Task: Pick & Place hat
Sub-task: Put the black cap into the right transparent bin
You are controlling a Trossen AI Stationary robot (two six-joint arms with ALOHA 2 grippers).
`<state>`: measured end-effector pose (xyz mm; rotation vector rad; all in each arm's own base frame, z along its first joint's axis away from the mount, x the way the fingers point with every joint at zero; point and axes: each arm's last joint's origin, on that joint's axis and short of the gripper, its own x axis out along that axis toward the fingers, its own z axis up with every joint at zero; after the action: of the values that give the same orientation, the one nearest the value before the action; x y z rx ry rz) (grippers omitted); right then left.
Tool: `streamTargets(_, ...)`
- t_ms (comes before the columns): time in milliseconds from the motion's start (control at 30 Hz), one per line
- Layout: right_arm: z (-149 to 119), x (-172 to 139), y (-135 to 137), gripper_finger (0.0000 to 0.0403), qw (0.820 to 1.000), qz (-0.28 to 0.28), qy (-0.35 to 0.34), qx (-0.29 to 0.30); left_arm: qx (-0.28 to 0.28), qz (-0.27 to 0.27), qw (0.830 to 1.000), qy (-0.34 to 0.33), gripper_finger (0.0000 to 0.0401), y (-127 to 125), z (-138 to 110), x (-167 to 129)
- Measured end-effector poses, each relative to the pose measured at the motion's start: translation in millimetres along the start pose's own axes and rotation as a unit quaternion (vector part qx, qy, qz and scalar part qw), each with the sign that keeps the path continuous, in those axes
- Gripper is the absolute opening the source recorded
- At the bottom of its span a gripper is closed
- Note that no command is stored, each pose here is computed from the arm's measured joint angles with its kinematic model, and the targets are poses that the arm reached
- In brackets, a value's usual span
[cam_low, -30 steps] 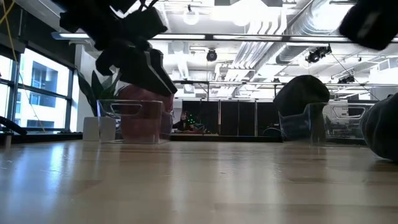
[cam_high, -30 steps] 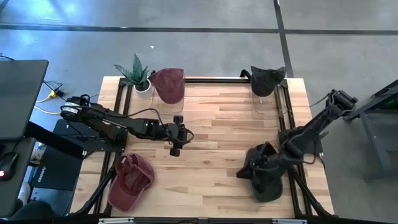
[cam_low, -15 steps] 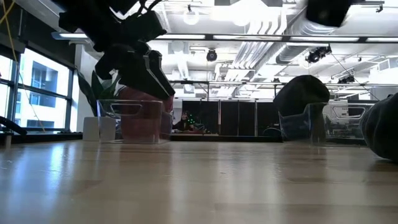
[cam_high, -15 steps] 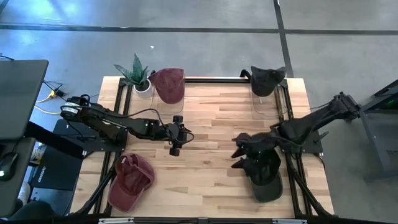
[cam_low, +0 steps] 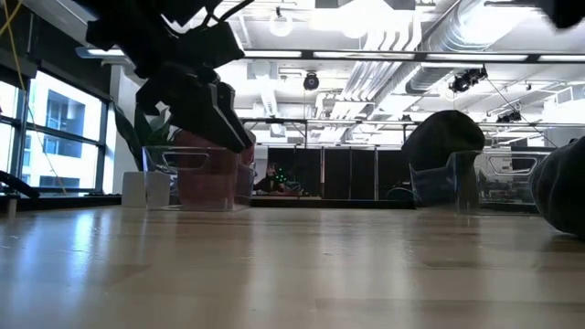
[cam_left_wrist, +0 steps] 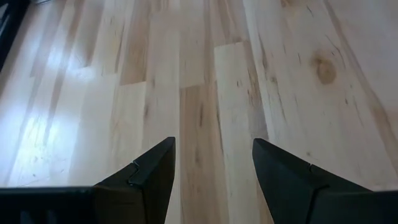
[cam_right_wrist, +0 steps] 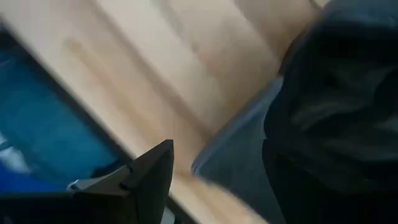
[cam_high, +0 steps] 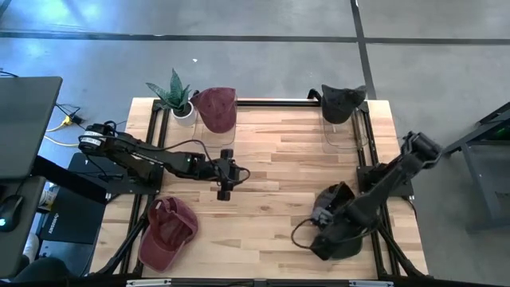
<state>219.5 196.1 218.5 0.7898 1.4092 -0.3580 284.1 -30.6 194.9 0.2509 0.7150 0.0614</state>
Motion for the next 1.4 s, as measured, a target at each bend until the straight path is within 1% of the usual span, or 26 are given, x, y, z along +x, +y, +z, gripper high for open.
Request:
streamTargets(167, 15, 28, -1, 0.0241, 0.998, -0.058, 0.003, -0.005, 0.002, 0.001, 1.000, 0.007, 0.0204, 0, -1, 0)
streamTargets(267, 18, 38, -11, 0.0238, 0.992, -0.121, 0.029, 0.003, 0.006, 0.001, 1.000, 0.007, 0.0204, 0, -1, 0)
streamTargets(333, 18, 43, -16, 0.0230, 0.986, -0.157, 0.047, 0.007, 0.006, 0.001, 1.000, 0.007, 0.0204, 0, -1, 0)
streamTargets(400, 18, 44, -19, 0.0216, 0.983, -0.176, 0.053, 0.003, 0.006, 0.001, 1.000, 0.007, 0.0204, 0, -1, 0)
streamTargets(467, 17, 45, -20, 0.0192, 0.981, -0.183, 0.056, -0.001, 0.005, 0.001, 1.000, 0.007, 0.0204, 0, -1, 0)
streamTargets(533, 16, 45, -20, 0.0158, 0.981, -0.187, 0.058, -0.006, 0.004, 0.001, 1.000, 0.007, 0.0204, 0, -1, 0)
streamTargets(700, 14, 42, -22, 0.0042, 0.979, -0.196, 0.063, -0.015, 0.004, 0.001, 1.000, 0.008, 0.0204, 0, -1, 0)
streamTargets(733, 14, 42, -22, 0.0024, 0.978, -0.195, 0.066, -0.018, 0.004, 0.001, 1.000, 0.008, 0.0204, 0, -2, 0)
streamTargets(767, 14, 40, -22, 0.0016, 0.979, -0.193, 0.068, -0.025, 0.004, 0.001, 1.000, 0.010, 0.0204, 0, -2, 0)
streamTargets(833, 14, 36, -22, 0.0022, 0.981, -0.180, 0.065, -0.041, 0.006, 0.001, 1.000, 0.015, 0.0204, 0, -3, 0)
streamTargets(900, 16, 26, -20, 0.0031, 0.986, -0.149, 0.052, -0.061, 0.008, 0.000, 1.000, 0.025, 0.0204, 0, -5, 0)
streamTargets(1000, 23, 0, -17, 0.0018, 0.992, -0.079, -0.013, -0.099, 0.016, -0.002, 0.999, 0.038, 0.0204, 0, -7, -2)
streamTargets(1067, 28, -24, -17, 0.0010, 0.986, -0.035, -0.087, -0.135, 0.022, -0.001, 0.999, 0.034, 0.0204, 1, -6, -7)
streamTargets(1133, 32, -50, -18, 0.0015, 0.968, 0.005, -0.181, -0.175, 0.030, 0.000, 0.999, 0.024, 0.0204, 3, -3, -14)
streamTargets(1167, 34, -64, -18, 0.0018, 0.953, 0.024, -0.231, -0.196, 0.035, 0.002, 0.999, 0.014, 0.0204, 5, -1, -18)
streamTargets(1233, 36, -88, -17, 0.0019, 0.912, 0.056, -0.328, -0.241, 0.053, 0.002, 0.999, 0.000, 0.0204, 6, 2, -24)
streamTargets(1300, 39, -105, -15, 0.0012, 0.860, 0.096, -0.408, -0.292, 0.072, -0.008, 0.997, -0.010, 0.0204, 7, 4, -30)
streamTargets(1367, 41, -115, -14, 0.0010, 0.796, 0.147, -0.471, -0.352, 0.079, -0.024, 0.996, -0.032, 0.0204, 8, 8, -34)
streamTargets(1400, 44, -118, -14, 0.0010, 0.759, 0.172, -0.499, -0.381, 0.080, -0.034, 0.995, -0.043, 0.0204, 8, 10, -36)
